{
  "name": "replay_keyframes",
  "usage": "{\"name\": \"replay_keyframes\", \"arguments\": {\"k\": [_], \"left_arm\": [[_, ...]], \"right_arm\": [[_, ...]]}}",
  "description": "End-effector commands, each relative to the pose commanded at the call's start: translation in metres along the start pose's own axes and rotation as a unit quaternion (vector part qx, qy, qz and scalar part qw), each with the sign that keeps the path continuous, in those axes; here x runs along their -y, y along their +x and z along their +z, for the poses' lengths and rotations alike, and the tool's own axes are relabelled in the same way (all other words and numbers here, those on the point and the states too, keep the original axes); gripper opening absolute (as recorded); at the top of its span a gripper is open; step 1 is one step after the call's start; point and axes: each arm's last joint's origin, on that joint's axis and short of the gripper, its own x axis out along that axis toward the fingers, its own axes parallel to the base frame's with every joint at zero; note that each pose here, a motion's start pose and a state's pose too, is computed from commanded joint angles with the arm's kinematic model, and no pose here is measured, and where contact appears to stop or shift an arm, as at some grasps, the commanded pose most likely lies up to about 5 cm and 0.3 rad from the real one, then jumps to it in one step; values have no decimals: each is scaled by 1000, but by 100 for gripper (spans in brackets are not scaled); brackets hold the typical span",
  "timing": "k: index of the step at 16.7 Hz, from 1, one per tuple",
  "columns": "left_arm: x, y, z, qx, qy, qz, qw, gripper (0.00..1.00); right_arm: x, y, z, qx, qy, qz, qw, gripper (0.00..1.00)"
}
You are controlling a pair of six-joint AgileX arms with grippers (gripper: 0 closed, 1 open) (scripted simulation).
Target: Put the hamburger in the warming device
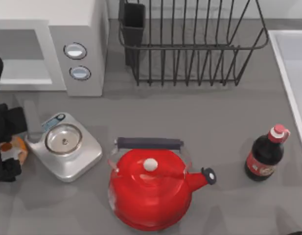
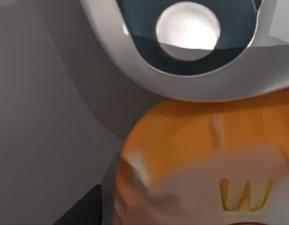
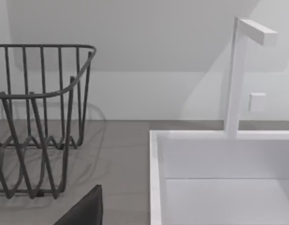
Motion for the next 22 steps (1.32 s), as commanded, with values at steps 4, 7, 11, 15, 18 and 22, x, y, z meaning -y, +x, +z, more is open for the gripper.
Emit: {"name": "replay_keyframes", "arguments": {"k": [4,7,11,15,18,22], "left_arm": [[-5,6,4,0,0,0,1000,100],[-5,6,4,0,0,0,1000,92],[-5,6,4,0,0,0,1000,62],[-5,6,4,0,0,0,1000,32],[-5,6,4,0,0,0,1000,10],[-5,6,4,0,0,0,1000,0]], "right_arm": [[0,0,0,0,0,0,1000,100],[0,0,0,0,0,0,1000,100],[0,0,0,0,0,0,1000,100],[0,0,0,0,0,0,1000,100],[0,0,0,0,0,0,1000,100],[0,0,0,0,0,0,1000,100]]}}
